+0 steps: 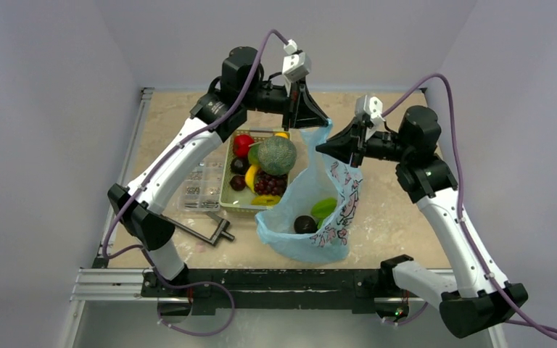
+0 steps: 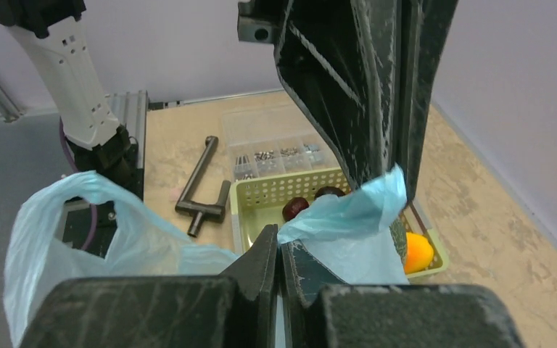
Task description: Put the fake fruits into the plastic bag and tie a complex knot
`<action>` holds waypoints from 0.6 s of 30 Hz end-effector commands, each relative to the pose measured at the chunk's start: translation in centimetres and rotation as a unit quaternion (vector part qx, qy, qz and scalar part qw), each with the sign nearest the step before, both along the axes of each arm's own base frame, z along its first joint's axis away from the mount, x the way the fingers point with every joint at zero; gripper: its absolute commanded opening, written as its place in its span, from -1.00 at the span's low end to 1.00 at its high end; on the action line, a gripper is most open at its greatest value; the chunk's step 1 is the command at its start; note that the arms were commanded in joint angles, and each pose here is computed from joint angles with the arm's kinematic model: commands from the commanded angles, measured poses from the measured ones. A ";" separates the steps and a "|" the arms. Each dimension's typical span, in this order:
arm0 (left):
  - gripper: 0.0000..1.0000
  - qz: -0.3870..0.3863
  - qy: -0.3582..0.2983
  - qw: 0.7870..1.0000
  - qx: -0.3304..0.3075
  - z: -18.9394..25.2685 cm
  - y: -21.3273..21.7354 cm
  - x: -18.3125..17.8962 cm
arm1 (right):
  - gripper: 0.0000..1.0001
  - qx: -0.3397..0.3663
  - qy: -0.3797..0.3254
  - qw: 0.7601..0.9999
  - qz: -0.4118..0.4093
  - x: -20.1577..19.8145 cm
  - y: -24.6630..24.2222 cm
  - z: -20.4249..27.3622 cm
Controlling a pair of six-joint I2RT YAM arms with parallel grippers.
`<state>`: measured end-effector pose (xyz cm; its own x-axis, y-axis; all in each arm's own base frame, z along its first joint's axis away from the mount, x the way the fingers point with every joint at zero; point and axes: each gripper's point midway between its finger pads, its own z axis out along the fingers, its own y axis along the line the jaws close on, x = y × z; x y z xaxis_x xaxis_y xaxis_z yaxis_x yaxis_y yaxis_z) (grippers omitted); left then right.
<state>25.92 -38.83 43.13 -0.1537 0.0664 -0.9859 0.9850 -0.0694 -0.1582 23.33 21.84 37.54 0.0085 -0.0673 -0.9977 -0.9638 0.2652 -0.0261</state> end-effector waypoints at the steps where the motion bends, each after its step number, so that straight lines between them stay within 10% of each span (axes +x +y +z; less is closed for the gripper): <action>1: -1.00 -0.021 -0.019 0.999 -0.028 2.6 -0.7 -1.2 | -1.00 0.044 -0.035 0.998 -0.028 0.7 0.8 3.0; 12: -1.00 -0.037 -0.012 0.999 -0.030 2.5 0.9 -2.6 | -0.63 -0.037 -0.049 0.993 -0.100 0.7 -2.4 1.7; 18: -1.00 -0.061 -0.015 0.998 -0.032 2.4 1.3 -3.0 | 0.55 -0.077 -0.096 0.988 -0.095 0.9 -3.7 2.5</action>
